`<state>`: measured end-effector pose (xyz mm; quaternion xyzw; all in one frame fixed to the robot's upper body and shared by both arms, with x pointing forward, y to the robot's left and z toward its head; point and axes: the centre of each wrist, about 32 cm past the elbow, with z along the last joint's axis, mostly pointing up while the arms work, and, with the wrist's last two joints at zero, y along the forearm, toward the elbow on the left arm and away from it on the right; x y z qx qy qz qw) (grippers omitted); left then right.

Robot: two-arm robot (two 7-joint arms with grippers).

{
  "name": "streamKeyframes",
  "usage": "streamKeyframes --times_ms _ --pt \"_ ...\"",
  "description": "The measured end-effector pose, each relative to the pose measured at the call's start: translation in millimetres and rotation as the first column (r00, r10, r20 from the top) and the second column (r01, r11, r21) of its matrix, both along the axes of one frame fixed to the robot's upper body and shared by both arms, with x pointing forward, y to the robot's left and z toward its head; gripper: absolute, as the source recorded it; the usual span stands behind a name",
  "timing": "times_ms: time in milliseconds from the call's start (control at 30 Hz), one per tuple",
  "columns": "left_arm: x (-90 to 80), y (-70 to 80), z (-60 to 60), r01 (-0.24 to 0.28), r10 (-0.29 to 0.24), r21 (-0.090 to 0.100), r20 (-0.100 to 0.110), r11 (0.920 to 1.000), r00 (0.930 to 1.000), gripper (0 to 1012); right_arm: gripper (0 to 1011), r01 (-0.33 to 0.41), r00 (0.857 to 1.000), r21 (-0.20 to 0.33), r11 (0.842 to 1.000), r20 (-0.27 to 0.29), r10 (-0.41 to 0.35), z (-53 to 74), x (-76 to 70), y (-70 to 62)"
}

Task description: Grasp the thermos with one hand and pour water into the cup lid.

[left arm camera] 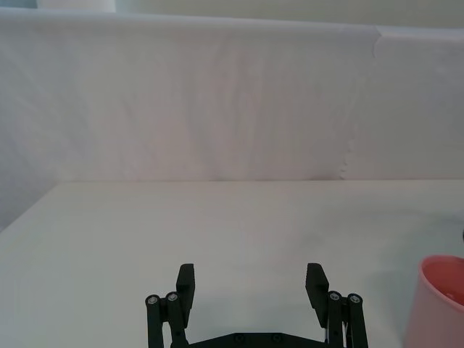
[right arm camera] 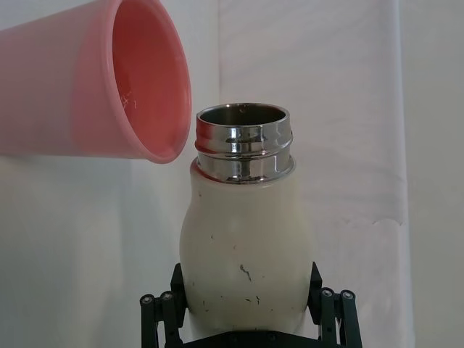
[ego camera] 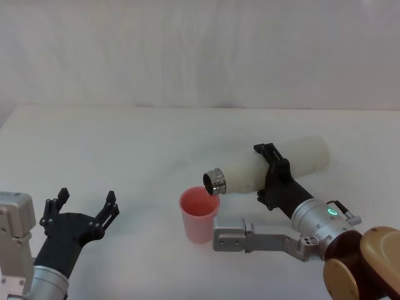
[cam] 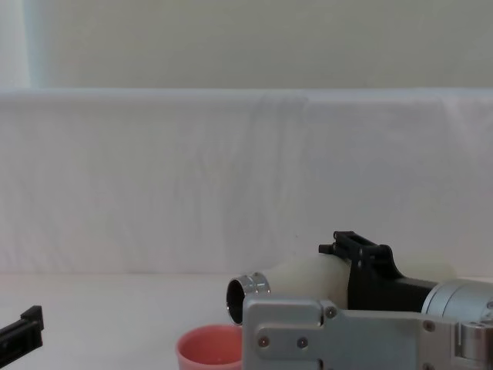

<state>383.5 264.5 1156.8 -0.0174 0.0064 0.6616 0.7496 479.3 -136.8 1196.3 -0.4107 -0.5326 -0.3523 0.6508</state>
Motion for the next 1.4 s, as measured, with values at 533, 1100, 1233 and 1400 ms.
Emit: streamKeyframes --times_ms 533,1100,1233,1400 --pt "0.0 0.0 0.0 0.0 0.0 0.0 0.0 1.0 1.0 1001 959 -0.006 1.0 -0.016 1.0 0.007 0.006 2.1 1.9 1.4" --pt "0.0 0.0 0.0 0.0 0.0 0.0 0.0 1.0 1.0 1001 959 -0.01 1.0 -0.039 0.999 0.017 0.01 1.6 1.5 1.9" --pt "0.0 0.0 0.0 0.0 0.0 0.0 0.0 1.0 1.0 1001 959 -0.01 1.0 -0.041 0.999 0.02 0.011 2.1 1.3 2.2" --pt "0.0 0.0 0.0 0.0 0.0 0.0 0.0 1.0 1.0 1001 959 -0.011 1.0 -0.043 0.999 0.022 0.012 3.1 1.8 2.4"
